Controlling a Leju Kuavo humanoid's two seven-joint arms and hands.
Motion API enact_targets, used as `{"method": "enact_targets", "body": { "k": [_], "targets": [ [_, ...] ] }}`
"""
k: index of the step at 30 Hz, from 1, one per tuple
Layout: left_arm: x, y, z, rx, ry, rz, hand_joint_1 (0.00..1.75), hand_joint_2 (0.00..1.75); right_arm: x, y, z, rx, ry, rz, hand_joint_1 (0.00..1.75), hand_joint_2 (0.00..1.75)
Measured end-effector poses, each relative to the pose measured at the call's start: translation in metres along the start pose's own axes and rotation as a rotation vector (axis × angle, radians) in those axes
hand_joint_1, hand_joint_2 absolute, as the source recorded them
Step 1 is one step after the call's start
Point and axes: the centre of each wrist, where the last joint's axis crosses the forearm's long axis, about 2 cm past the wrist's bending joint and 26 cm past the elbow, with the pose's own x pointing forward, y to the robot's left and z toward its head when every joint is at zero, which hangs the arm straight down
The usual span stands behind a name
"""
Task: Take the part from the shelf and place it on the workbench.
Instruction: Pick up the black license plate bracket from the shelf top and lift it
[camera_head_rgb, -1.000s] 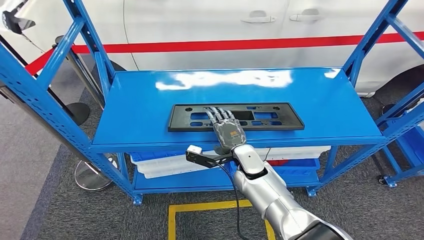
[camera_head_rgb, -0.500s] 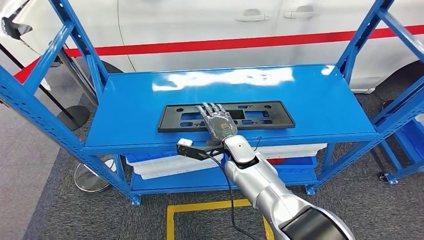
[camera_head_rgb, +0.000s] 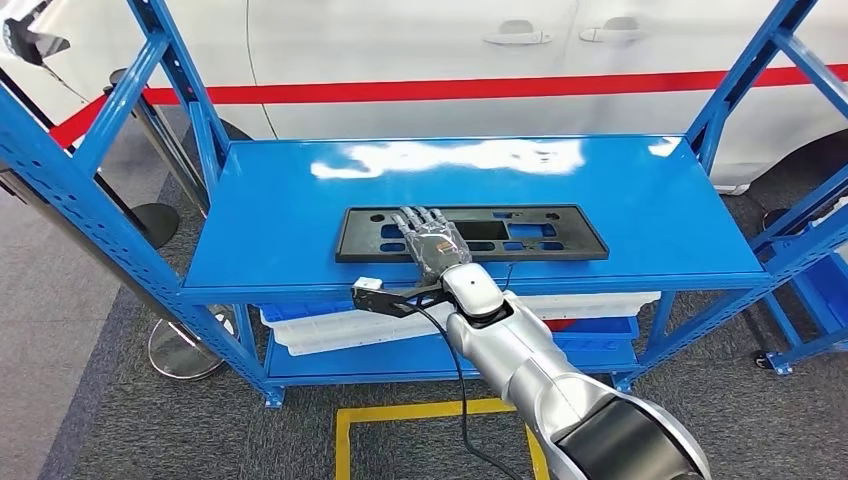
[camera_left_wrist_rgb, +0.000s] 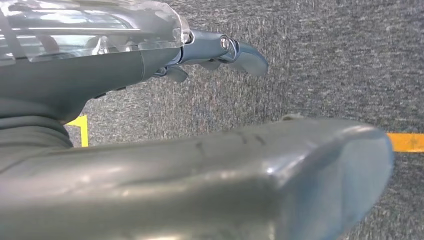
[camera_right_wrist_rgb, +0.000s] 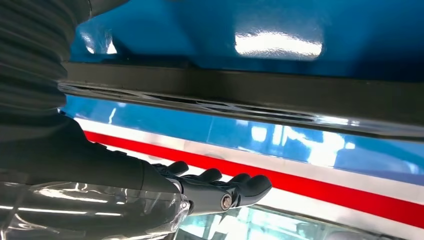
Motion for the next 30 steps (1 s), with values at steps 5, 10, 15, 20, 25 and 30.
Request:
{"method": "enact_targets", "body": {
  "k": [5, 10, 15, 20, 25, 30],
  "targets": [
    [-0.001, -0.002, 0.001, 0.009, -0.004, 0.013, 0.0, 0.0, 0.003, -0.005, -0.005, 0.03, 0.013, 0.05, 1.64, 1.75],
    [-0.001, -0.002, 0.001, 0.01, -0.007, 0.016, 0.0, 0.0, 0.007, -0.005, -0.006, 0.047, 0.009, 0.08, 1.75, 1.75],
    [-0.004, -0.002, 0.002, 0.012, -0.013, 0.025, 0.0, 0.0, 0.005, -0.009, -0.01, 0.069, 0.021, 0.129, 1.75, 1.75],
    [-0.004, -0.003, 0.002, 0.012, 0.003, 0.029, 0.0, 0.0, 0.0, -0.021, -0.017, 0.063, 0.045, 0.154, 1.75, 1.75],
    [-0.003, -0.004, 0.002, 0.012, 0.007, 0.032, 0.0, 0.0, -0.003, -0.022, -0.018, 0.074, 0.056, 0.162, 1.71, 1.75],
    [-0.003, -0.006, 0.002, 0.012, 0.017, 0.036, 0.0, 0.0, -0.005, -0.024, -0.019, 0.081, 0.066, 0.166, 1.75, 1.75]
  ]
}}
